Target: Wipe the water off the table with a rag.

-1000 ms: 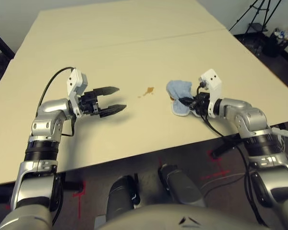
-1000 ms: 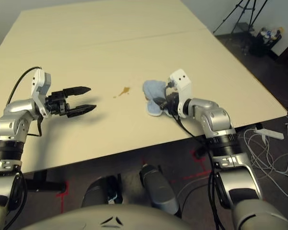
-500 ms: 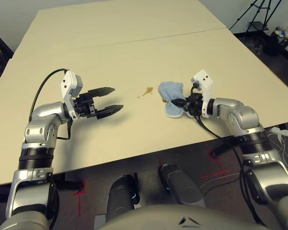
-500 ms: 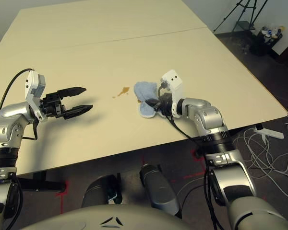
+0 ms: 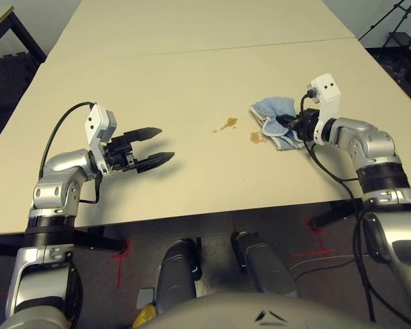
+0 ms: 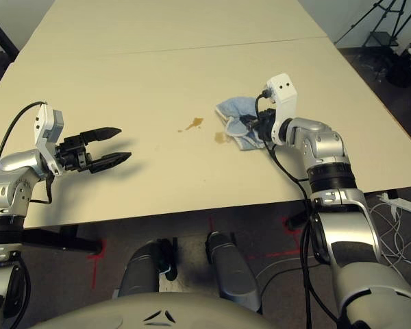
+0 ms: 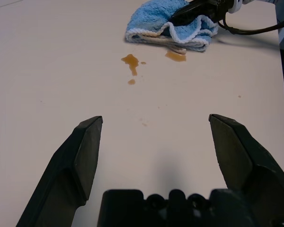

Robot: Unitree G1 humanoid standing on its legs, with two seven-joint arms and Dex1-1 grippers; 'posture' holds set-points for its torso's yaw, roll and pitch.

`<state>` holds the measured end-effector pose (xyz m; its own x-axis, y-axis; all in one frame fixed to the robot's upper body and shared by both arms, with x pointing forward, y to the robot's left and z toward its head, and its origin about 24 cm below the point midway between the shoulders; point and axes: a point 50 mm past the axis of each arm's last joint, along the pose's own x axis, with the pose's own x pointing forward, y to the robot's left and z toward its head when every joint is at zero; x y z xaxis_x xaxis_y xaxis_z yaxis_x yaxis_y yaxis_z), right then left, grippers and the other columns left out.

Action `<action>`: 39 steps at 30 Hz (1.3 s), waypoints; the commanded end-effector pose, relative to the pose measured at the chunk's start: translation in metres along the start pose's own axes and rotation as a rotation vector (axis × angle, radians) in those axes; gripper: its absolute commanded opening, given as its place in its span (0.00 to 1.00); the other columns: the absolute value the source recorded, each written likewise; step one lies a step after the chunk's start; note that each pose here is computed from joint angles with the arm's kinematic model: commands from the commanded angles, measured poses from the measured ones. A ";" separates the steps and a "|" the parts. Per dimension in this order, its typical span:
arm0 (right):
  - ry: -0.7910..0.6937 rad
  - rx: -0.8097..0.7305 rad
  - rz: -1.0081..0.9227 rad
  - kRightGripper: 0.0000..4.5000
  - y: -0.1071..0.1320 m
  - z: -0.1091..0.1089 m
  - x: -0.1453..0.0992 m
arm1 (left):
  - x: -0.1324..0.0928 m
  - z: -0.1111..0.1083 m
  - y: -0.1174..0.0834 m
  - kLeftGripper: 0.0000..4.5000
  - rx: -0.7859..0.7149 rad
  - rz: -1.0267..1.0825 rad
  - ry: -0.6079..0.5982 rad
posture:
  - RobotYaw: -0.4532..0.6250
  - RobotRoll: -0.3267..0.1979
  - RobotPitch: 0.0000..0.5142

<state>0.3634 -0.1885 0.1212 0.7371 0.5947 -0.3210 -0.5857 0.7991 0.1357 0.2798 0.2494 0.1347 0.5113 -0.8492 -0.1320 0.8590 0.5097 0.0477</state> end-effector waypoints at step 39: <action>0.179 -0.069 0.529 0.00 0.160 -0.058 0.059 | -0.008 -0.005 -0.004 1.00 0.000 0.030 -0.006 | 0.27 0.62 0.31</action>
<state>0.3059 -0.0366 0.1003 0.3551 0.8932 -0.2760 -0.8988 0.4074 0.1618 0.2750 0.2572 0.1311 0.5451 -0.8282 -0.1298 0.8376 0.5445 0.0432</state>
